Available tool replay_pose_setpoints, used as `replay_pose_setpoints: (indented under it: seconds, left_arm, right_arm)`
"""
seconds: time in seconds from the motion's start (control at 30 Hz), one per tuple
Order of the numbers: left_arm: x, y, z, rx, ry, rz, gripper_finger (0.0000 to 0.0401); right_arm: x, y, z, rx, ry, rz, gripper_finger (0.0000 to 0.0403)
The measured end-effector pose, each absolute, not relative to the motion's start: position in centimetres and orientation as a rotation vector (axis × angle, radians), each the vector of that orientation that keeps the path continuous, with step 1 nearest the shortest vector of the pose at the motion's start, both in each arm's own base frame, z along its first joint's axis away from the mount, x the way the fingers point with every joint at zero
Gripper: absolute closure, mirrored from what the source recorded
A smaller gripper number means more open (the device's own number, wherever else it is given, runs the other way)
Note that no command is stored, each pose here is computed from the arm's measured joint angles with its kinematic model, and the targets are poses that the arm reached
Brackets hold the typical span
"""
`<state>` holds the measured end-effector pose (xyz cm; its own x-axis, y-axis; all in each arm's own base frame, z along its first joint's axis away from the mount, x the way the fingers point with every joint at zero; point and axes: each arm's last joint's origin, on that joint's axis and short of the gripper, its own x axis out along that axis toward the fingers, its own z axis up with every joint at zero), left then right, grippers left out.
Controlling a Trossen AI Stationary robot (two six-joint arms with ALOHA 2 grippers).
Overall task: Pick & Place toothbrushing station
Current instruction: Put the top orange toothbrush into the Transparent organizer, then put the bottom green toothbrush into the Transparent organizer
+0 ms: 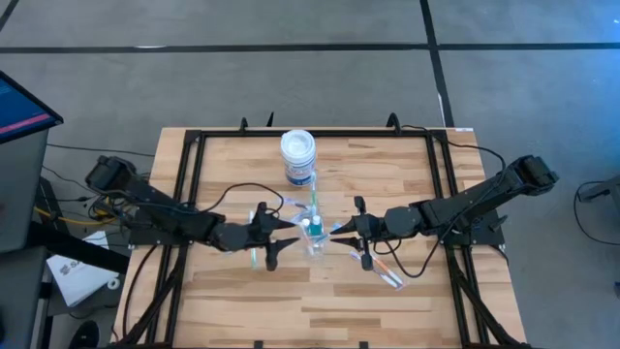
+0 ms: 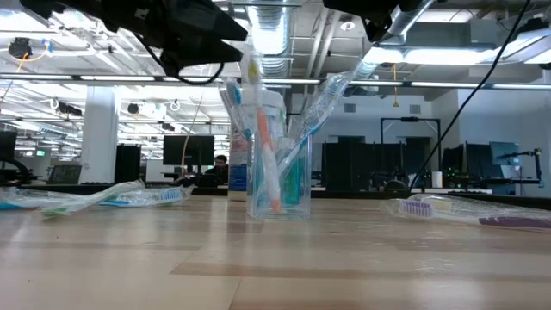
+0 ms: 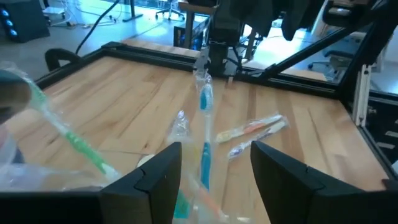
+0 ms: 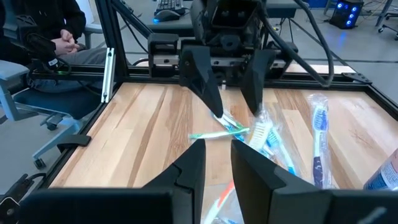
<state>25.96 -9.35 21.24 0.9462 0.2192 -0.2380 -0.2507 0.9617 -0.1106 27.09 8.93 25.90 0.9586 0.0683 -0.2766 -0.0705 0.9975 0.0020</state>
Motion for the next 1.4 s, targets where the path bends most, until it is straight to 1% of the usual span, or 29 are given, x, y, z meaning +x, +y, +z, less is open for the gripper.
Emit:
replay_pose_setpoints:
  seconds: [0.23, 0.43, 0.7, 0.9, 1.13, 1.4]
  left_arm:
    - [24.7, -9.8, 21.4, -0.094, 0.279, 0.268, 0.0216]
    - [23.5, -10.2, 21.7, -0.1, 0.312, 0.271, 0.0216]
    - [21.6, -10.2, 21.2, -0.215, 0.428, 0.311, 0.0216]
    - [21.0, -10.0, 20.3, -0.31, 0.509, 0.364, 0.0216]
    - [19.7, -9.3, 19.0, -0.414, 0.618, 0.497, 0.0216]
    - [19.2, -8.6, 18.4, -0.542, 0.652, 0.601, 0.0216]
  right_arm:
    - [27.1, 8.9, 25.9, -0.008, 0.28, 0.07, 0.0335]
    - [27.1, 8.9, 25.9, -0.008, 0.281, 0.07, 0.0335]
    - [27.1, 8.9, 25.9, -0.008, 0.281, 0.07, 0.0335]
    - [27.1, 8.9, 25.9, -0.008, 0.281, 0.07, 0.0335]
    - [27.1, 8.9, 25.9, -0.008, 0.281, 0.07, 0.0335]
    - [27.1, 8.9, 25.9, -0.008, 0.281, 0.07, 0.0335]
